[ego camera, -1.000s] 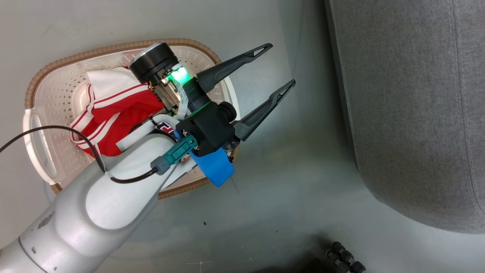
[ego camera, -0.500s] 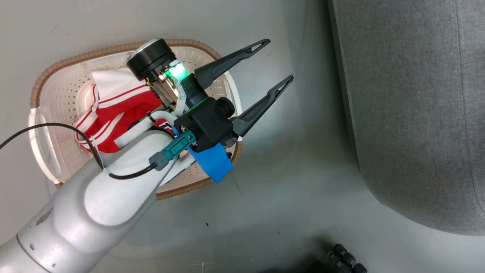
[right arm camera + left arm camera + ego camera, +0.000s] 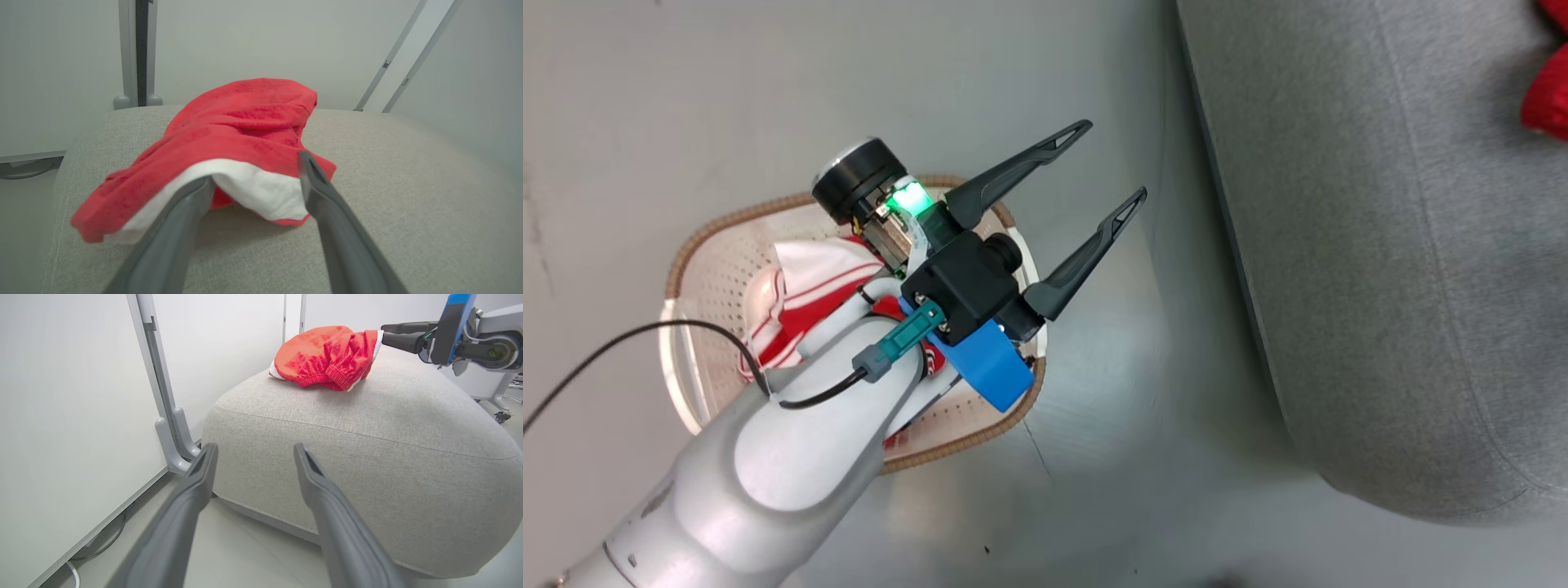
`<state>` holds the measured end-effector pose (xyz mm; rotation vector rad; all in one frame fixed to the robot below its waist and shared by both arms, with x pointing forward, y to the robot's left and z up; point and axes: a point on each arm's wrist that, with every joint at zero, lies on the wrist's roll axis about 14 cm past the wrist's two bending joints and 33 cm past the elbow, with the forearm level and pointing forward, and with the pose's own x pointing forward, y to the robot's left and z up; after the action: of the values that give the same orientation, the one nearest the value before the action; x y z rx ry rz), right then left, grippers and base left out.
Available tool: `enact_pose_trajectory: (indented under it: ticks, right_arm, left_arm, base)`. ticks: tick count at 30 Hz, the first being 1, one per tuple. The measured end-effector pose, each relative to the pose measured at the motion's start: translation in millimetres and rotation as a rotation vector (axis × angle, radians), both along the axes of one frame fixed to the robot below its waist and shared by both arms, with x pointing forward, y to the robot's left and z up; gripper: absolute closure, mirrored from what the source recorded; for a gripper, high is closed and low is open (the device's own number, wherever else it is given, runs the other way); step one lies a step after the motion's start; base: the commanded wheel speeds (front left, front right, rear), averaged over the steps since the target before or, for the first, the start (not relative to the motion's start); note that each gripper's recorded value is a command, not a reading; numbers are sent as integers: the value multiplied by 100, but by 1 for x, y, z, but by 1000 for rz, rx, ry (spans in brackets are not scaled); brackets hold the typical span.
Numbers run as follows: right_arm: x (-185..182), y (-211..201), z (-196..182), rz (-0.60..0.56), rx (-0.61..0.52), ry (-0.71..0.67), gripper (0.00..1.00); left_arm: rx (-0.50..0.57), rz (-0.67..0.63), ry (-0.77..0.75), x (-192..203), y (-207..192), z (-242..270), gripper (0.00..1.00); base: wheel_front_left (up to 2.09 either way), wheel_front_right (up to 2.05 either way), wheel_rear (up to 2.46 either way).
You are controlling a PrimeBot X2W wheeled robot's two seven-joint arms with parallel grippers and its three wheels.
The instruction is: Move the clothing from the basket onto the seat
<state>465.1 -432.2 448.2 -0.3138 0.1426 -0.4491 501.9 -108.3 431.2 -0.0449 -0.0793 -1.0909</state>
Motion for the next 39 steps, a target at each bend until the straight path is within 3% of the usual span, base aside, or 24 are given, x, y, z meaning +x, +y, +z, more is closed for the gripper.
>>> enact_pose_trajectory:
  ticks: [14, 27, 39]
  right_arm:
    - [-24, 87, 59, 225, 45, -157, 0]
    - [-22, 204, 93, 522, 149, -273, 0]
    - [-53, 277, 93, 683, 258, -277, 0]
  left_arm:
    - [-46, 248, -45, -13, 55, 79, 0]
    - [-77, 628, -77, -30, 167, 120, 0]
    - [-74, 877, -72, -88, 248, 121, 0]
  base:
    - [0, 0, 0]
    - [0, 0, 0]
    - [0, 0, 0]
